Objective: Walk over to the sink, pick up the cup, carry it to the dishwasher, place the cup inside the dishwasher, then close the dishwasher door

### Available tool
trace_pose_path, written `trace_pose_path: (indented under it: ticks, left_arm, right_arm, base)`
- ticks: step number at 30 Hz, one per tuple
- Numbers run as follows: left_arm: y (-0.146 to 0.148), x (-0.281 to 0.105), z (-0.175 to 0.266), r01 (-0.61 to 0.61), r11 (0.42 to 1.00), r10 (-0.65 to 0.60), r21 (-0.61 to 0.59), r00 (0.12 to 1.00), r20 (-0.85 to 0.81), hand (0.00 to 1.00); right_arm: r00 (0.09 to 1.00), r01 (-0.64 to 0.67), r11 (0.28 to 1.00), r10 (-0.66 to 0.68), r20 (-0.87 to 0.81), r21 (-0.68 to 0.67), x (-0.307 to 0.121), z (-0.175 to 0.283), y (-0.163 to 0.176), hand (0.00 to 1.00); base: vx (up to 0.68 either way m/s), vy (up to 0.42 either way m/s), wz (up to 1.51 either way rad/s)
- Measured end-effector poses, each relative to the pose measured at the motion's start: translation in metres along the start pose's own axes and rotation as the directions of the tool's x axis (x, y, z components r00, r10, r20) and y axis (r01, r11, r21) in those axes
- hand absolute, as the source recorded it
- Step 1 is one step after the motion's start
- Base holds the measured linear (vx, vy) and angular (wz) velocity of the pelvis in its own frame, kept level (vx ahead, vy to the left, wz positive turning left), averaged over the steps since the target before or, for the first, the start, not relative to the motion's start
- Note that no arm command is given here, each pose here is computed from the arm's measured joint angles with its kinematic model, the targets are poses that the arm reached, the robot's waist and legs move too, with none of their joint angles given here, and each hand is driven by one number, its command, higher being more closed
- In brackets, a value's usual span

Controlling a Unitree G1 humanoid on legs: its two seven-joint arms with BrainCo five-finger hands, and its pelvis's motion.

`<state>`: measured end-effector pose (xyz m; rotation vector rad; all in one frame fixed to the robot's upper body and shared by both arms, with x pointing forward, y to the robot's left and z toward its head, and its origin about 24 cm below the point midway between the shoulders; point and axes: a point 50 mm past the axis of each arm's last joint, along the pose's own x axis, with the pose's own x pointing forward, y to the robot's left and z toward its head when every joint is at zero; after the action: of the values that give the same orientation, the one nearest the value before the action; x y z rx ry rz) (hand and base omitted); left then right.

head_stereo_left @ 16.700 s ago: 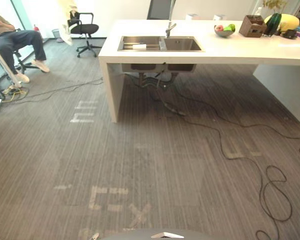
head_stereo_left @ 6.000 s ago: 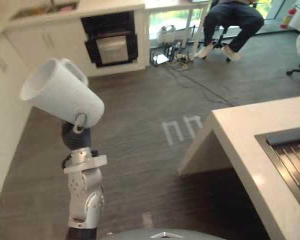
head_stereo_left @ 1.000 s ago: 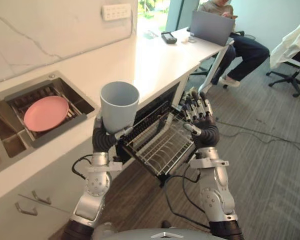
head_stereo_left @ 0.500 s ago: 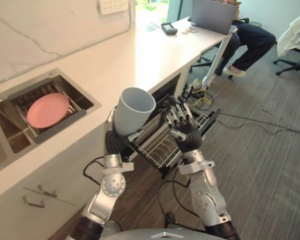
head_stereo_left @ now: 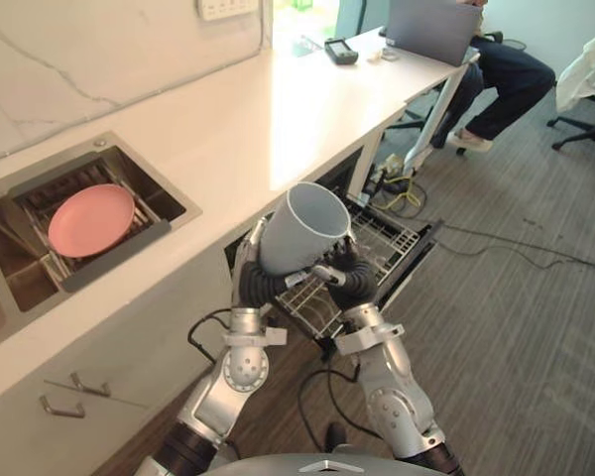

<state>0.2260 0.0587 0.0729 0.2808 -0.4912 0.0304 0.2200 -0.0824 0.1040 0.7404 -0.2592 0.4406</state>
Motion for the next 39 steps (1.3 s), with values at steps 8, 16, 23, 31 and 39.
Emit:
trace_pose_path:
  ticks: [8,16,23,31,39]
  left_arm:
    - [-0.006,-0.003,0.001,0.030,1.000,-0.030,-0.008,1.000,-0.002,1.00]
    - [-0.007,-0.007,-0.006,0.045,0.999,-0.045,0.006,0.999,-0.031,1.00]
    - [-0.004,-0.010,-0.011,0.051,0.999,-0.051,0.012,0.997,-0.058,1.00]
    - [-0.005,-0.013,-0.017,0.060,0.998,-0.058,0.026,0.995,-0.081,1.00]
    - [-0.007,-0.014,-0.015,0.077,0.994,-0.074,0.071,0.996,-0.049,1.00]
  right_arm:
    - [0.999,0.029,0.999,-0.029,-0.013,-0.037,-0.001,-0.002,0.000,1.00]
    - [0.997,0.072,0.994,-0.075,-0.035,-0.088,-0.002,-0.007,-0.004,1.00]
    - [0.994,0.091,0.979,-0.100,-0.043,-0.183,-0.002,-0.011,-0.001,1.00]
    - [0.989,0.108,0.976,-0.126,-0.084,-0.190,-0.002,-0.014,-0.003,0.00]
    - [0.985,0.104,0.975,-0.127,-0.114,-0.195,-0.001,-0.017,-0.003,0.00]
  base:
    - [-0.06,-0.026,0.01]
    - [-0.04,-0.022,0.00]
    - [-0.04,-0.018,0.00]
    - [-0.02,-0.010,0.00]
    - [-0.02,-0.012,0.00]
